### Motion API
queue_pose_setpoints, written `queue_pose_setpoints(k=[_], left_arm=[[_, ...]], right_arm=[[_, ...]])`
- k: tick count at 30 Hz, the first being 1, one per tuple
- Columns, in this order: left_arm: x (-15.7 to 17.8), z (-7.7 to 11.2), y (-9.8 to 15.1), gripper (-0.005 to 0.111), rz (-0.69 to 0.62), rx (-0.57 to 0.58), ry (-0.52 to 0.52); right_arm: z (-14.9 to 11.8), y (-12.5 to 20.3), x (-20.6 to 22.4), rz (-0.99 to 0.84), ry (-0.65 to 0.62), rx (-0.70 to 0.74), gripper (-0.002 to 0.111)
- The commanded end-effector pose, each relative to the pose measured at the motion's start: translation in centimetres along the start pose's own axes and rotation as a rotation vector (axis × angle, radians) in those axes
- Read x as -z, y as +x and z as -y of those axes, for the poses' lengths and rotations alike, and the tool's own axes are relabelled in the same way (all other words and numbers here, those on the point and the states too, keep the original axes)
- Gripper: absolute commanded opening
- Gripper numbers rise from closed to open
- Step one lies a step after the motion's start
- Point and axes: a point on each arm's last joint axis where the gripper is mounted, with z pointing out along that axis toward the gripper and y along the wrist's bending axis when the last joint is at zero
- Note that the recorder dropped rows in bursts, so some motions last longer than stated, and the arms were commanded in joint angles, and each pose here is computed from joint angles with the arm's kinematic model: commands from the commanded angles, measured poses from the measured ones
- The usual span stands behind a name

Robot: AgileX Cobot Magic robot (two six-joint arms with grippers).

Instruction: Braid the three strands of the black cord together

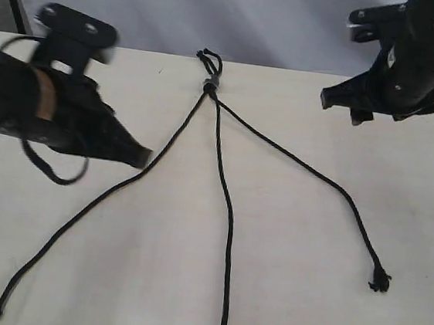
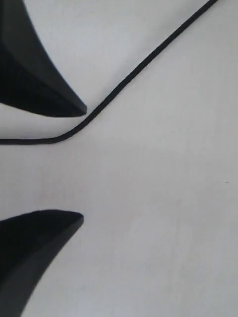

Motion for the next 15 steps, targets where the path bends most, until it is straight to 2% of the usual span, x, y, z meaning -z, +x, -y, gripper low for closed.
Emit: queue_pose_setpoints(k=[1,4,8,12,15], left_arm=[[-2.5,5.4,-0.6,0.000,-0.070,-0.078,0.099],[-4.1,8.4,-1.2,0.005,-0.100,-0.128,0.129],[-6.6,11.5,-1.4,0.024,-0.174,-0.175,0.130],[-8.7,13.5,-0.9,0.041,-0.260,-0.207,0.108],[-10.1,14.1,-0.2,0.045,-0.313,-0.171,0.112]], right_arm=[[0.4,1.7,1.8,0.135,-0.050,0.005,0.053],[0.3,2.5,1.8,0.231,-0.060,0.059,0.053],[0.7,2.3,2.5,0.271,-0.046,0.036,0.053],[0.7,2.3,2.5,0.273,-0.045,0.038,0.053],[0.6,2.2,2.5,0.278,-0.048,0.038,0.053]])
